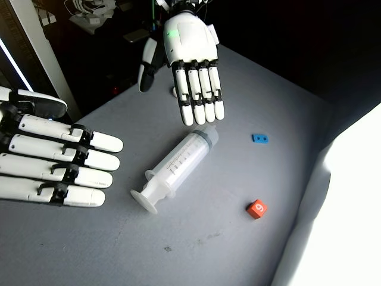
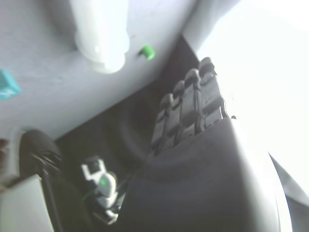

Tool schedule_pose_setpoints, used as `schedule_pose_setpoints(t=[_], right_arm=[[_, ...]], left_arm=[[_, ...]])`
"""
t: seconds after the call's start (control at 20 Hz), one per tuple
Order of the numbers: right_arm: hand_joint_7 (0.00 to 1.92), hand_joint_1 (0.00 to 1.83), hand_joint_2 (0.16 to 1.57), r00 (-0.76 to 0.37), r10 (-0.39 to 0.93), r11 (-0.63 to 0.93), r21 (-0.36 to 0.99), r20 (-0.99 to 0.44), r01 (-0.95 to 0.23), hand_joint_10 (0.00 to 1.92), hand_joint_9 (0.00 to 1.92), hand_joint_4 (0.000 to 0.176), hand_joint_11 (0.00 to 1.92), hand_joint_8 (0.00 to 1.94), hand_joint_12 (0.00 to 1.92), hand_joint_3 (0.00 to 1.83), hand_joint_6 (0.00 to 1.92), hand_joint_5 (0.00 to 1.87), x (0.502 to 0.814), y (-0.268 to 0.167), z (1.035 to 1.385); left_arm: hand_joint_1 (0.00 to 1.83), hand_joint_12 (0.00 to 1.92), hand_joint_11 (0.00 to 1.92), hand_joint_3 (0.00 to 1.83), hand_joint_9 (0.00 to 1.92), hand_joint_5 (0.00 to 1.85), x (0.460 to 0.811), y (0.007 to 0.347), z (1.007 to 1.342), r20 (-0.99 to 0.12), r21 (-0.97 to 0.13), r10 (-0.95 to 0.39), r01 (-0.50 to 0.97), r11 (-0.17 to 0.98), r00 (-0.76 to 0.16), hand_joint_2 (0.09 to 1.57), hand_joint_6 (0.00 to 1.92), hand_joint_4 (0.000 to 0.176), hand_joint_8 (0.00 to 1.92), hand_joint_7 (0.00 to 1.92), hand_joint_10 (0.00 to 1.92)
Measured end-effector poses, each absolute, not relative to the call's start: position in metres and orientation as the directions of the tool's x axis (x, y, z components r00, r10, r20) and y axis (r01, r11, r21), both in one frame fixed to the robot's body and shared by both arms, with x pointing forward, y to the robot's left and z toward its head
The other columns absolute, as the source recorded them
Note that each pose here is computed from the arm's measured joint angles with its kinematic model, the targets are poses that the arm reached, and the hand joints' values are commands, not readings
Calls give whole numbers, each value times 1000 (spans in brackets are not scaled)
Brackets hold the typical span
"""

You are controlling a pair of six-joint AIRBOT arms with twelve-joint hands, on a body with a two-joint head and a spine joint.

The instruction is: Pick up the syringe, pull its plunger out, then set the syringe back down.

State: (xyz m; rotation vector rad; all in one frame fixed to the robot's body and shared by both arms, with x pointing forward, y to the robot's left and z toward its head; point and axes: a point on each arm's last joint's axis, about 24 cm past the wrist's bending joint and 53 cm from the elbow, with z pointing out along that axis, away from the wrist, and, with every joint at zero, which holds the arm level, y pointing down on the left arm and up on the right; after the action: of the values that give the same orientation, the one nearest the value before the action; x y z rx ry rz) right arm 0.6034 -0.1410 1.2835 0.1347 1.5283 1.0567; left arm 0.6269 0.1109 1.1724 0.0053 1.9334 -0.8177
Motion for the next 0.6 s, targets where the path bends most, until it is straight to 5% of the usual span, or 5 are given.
schedule_pose_setpoints(t=[0.35, 0.4, 0.6], right_arm=[[79, 233, 1125, -300, 605, 594, 668, -738, -448, 3, 67, 0, 11, 2, 61, 0, 2, 88, 601, -141, 1260], [80, 227, 1124, -300, 598, 600, 664, -743, -447, 3, 67, 0, 11, 2, 66, 0, 2, 90, 600, -142, 1257], [93, 241, 1119, -276, 616, 593, 665, -738, -453, 1, 69, 0, 0, 1, 143, 0, 1, 110, 601, -145, 1263]], left_arm=[[1200, 28, 34, 13, 17, 16, 639, 94, 1145, -785, -533, -331, 298, 792, -524, 882, 5, 0, 8, 35, 5], [1182, 209, 6, 0, 54, 35, 640, 95, 1138, -777, -537, -336, 281, 796, -533, 877, 7, 0, 6, 66, 4], [1170, 229, 0, 2, 45, 32, 647, 99, 1117, -768, -522, -341, 221, 824, -543, 882, 2, 0, 0, 59, 0]])
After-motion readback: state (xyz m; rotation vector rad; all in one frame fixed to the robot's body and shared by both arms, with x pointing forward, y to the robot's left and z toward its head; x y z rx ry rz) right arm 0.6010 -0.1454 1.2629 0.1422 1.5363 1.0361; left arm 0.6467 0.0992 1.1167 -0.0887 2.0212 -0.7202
